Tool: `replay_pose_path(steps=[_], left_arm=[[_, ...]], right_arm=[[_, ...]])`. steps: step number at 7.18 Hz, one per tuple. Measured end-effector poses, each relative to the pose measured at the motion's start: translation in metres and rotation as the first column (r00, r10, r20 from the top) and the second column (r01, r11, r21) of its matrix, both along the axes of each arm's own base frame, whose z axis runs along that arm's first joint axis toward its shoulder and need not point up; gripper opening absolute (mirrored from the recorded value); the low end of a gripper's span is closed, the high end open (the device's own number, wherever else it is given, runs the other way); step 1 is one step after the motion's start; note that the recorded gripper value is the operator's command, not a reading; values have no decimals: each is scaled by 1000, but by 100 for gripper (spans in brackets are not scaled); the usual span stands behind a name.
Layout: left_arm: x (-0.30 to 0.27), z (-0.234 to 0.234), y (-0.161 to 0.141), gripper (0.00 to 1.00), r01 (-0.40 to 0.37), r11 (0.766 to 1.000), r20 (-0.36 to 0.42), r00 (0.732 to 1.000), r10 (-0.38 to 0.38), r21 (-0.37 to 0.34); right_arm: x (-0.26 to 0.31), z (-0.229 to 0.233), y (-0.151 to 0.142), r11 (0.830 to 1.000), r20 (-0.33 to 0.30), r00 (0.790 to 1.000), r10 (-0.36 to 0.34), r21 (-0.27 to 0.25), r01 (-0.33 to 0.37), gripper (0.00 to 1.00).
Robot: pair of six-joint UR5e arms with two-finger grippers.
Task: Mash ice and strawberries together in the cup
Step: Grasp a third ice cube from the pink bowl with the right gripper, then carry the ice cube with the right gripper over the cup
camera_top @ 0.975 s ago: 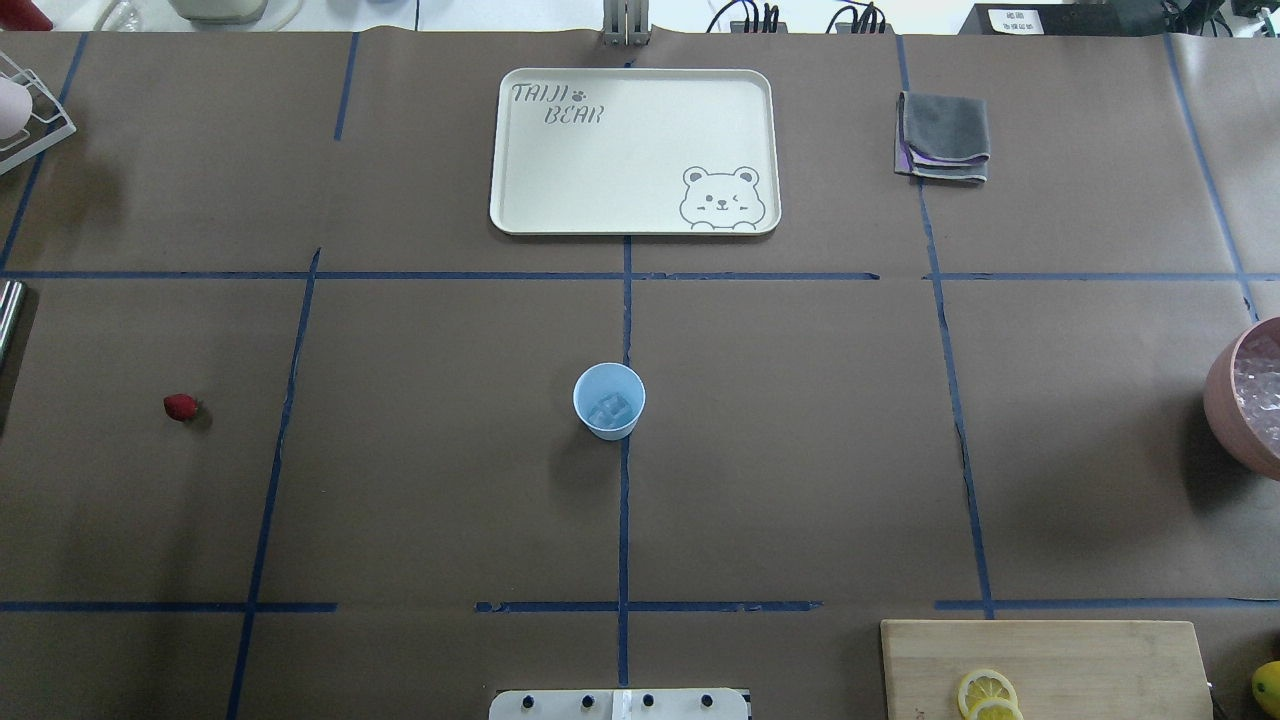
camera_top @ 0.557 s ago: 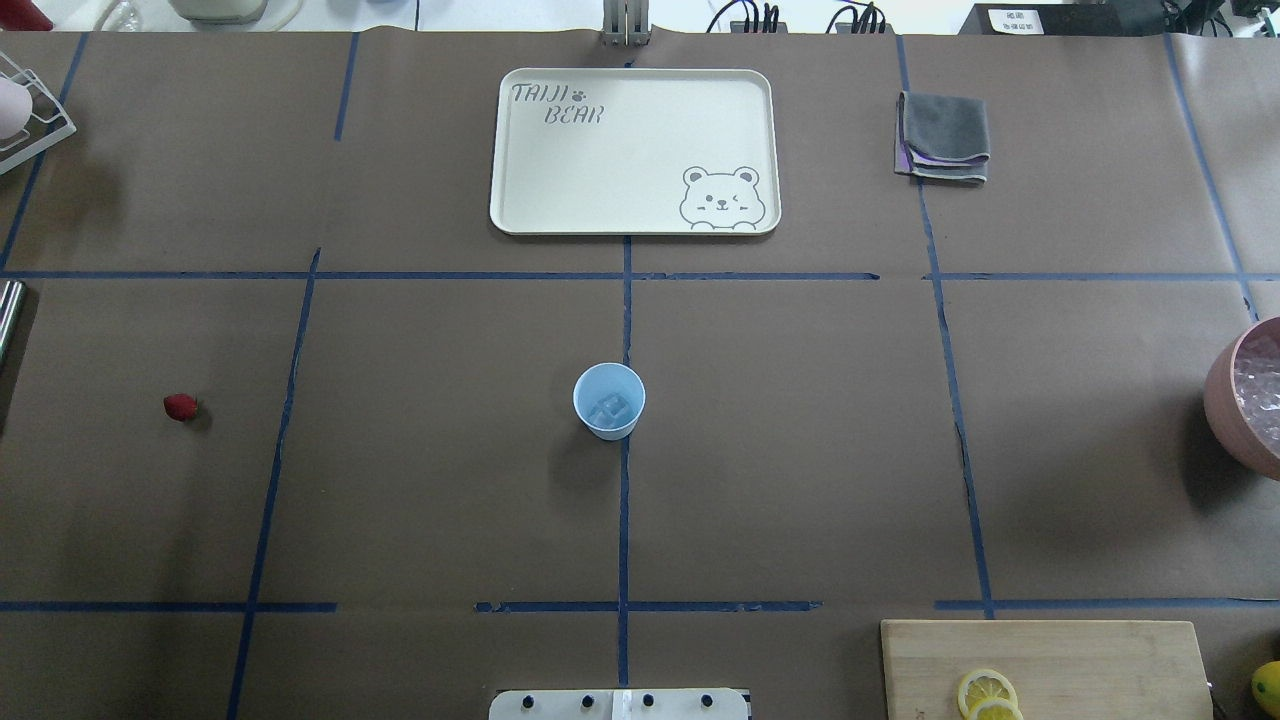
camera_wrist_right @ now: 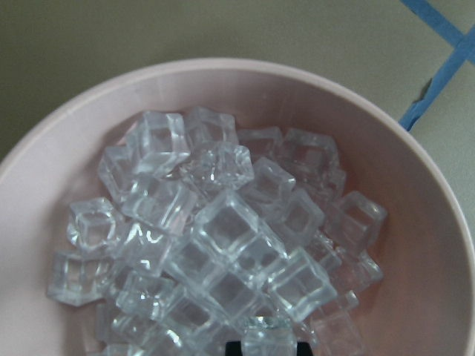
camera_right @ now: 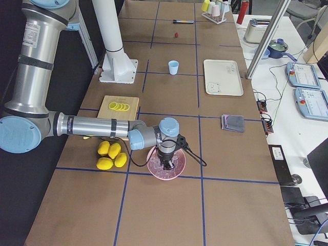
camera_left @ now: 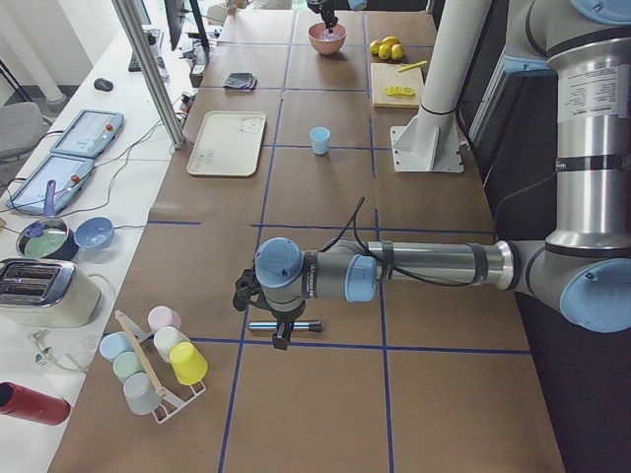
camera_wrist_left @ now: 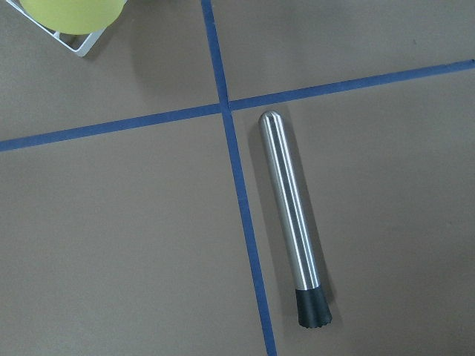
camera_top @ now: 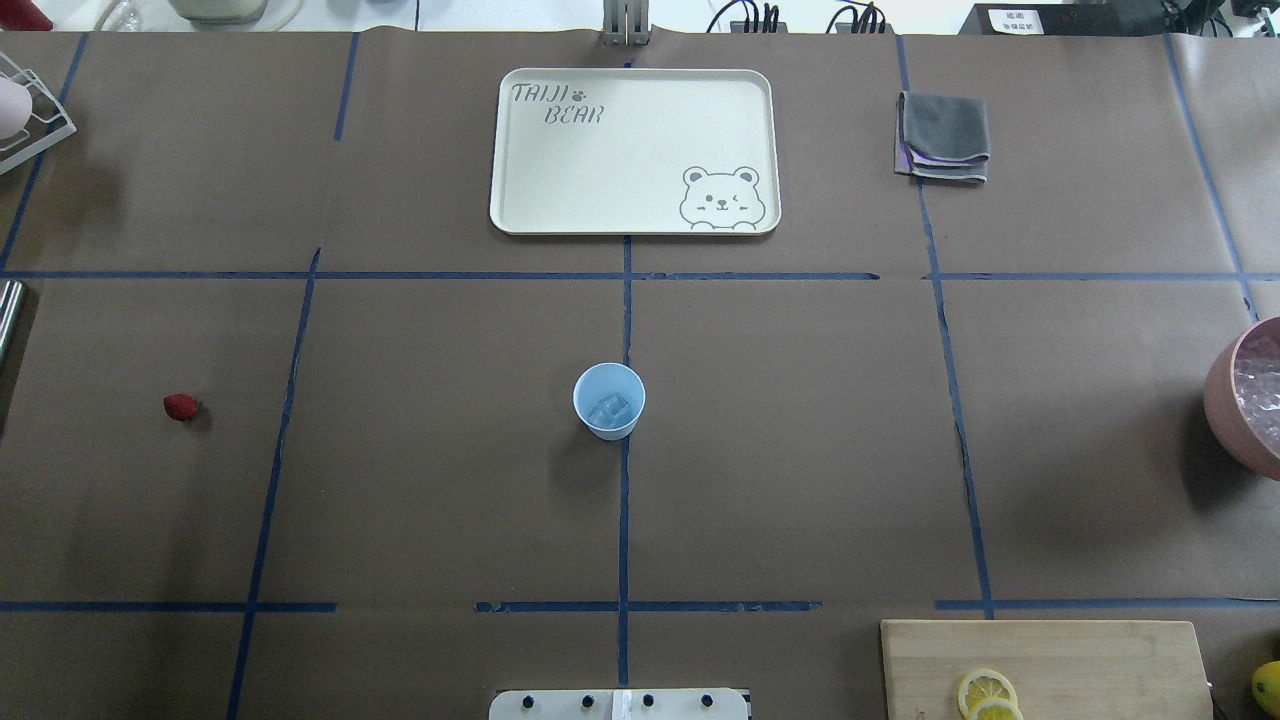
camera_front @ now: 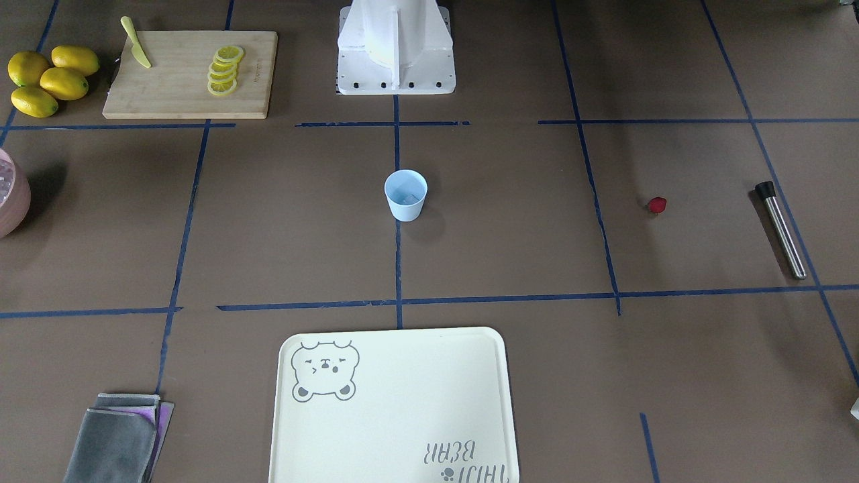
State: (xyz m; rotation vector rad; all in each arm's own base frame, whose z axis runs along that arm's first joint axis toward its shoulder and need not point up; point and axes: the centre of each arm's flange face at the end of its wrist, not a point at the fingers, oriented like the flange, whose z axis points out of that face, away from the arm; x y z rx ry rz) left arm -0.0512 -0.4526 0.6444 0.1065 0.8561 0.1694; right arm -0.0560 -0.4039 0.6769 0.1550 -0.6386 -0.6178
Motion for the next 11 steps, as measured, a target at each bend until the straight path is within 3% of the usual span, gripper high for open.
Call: replay_pose_path(steps=[2,3,4,6,8,10,11], left_arm=[[0,0,0,100,0,1000,0,1000,0,1],[0,-1,-1,100,0,1000,0,1000,0,1],[0,-1,-1,100,0,1000,0,1000,0,1],[0,1,-1,100,0,1000,0,1000,0,-2],[0,3,-1,100,0,1000,0,1000,0,-6],[1,1,-1,100,0,1000,0,1000,0,-3],[1,0,-1,100,1,1000,1,1000,-1,-2]], right_arm=[[3,-35,-16,1000,16,1000,21,12,-21,3],[7,-78,-35,999,15,999,49,-1,-49,2],[8,-128,-51,995,18,996,93,-29,-92,1],[-9,-219,-82,967,81,967,242,-101,-234,0],[-82,-300,-98,937,119,938,327,-168,-306,0],[-196,-368,-88,910,100,919,382,-218,-354,0],[-258,-400,-81,887,83,902,423,-239,-394,0]])
